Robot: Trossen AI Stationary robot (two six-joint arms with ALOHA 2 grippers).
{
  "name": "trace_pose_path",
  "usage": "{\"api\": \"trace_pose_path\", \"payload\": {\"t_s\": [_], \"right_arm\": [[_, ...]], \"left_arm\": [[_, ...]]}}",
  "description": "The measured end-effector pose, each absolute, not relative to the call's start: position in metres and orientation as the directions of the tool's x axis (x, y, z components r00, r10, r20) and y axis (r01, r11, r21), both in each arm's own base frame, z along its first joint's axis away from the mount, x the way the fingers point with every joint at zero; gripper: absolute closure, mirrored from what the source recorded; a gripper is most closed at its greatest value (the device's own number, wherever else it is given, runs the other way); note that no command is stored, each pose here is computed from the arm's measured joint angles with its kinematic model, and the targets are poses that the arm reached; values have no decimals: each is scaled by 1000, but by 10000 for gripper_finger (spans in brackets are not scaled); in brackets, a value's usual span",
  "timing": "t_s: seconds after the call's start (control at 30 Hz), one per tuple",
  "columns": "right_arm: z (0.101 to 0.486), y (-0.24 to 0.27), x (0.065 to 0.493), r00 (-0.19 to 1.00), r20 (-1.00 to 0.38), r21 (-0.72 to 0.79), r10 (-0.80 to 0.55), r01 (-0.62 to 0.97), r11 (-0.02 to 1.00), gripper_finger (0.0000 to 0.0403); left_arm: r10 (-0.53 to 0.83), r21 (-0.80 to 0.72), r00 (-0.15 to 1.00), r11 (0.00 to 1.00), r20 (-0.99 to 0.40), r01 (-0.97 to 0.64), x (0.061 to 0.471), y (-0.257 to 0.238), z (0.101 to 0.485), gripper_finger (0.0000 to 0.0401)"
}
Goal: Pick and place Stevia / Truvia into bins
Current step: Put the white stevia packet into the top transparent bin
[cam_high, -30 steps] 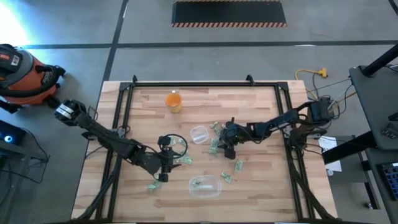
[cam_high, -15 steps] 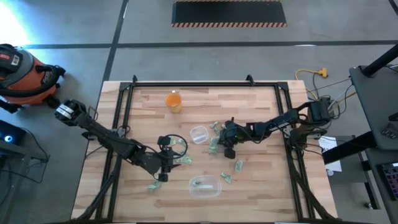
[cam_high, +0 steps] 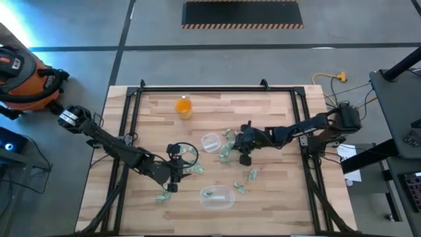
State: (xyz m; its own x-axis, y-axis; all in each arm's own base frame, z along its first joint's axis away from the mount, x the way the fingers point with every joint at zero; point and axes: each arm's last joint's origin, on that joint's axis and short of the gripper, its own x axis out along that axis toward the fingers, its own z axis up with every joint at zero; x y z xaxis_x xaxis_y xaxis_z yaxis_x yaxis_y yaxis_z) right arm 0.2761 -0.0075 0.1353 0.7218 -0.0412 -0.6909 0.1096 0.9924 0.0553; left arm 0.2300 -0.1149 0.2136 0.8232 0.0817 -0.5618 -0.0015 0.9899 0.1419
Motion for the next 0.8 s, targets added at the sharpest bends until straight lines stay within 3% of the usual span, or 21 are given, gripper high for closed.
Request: {"api": "trace_pose_path", "payload": {"t_s": [0.37, 0.53, 0.8], "right_arm": [[180, -8, 297, 892, -448, -50, -52, 33, 998, 394], [178, -9, 327, 883, -466, -98, -51, 6, 995, 394], [163, -17, 363, 771, -634, -96, -66, 7, 995, 394]], "left_arm": [[81, 142, 825, 990, -560, -1, 230, -115, 214, 233], [78, 136, 830, 991, -552, -2, 231, -115, 215, 233], [78, 139, 827, 990, -557, 0, 230, -116, 214, 233]]}}
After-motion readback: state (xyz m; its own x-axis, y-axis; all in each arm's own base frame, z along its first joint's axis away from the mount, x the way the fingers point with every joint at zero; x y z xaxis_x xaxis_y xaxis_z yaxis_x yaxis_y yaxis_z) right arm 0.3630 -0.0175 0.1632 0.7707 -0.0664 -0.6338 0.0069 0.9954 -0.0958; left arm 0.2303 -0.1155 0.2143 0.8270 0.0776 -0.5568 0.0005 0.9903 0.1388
